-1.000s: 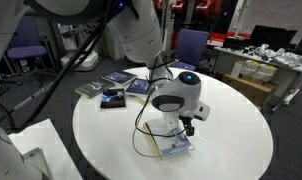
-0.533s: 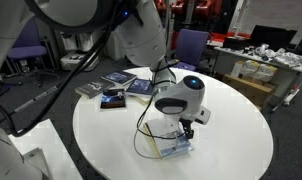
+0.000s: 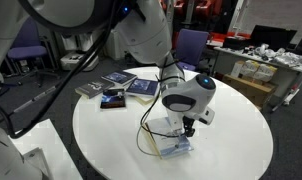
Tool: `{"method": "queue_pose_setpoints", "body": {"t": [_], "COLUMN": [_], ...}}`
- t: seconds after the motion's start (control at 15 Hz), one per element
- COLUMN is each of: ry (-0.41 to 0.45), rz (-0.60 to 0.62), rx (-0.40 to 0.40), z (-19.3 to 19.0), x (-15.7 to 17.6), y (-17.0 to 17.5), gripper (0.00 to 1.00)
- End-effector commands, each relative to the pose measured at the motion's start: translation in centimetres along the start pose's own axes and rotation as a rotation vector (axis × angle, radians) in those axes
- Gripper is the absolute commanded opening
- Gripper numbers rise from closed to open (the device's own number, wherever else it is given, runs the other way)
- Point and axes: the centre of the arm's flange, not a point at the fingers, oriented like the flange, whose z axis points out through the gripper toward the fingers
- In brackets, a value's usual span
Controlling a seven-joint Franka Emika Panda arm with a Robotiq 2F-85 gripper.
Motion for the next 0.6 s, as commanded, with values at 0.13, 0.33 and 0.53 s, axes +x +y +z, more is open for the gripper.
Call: {"method": "queue_pose_setpoints", "body": {"t": [0.13, 0.33, 0.53], "ry": [-0.114, -0.121, -0.110], "rz": [-0.057, -0.080, -0.102], "rx": [-0.050, -0.101, -0.128], "z": [-0.16, 0.02, -0.08], "x": [-0.26, -0.47, -0.54], "y": [0.03, -0.25, -0.76], "gripper": [1.00, 1.00, 1.00]}}
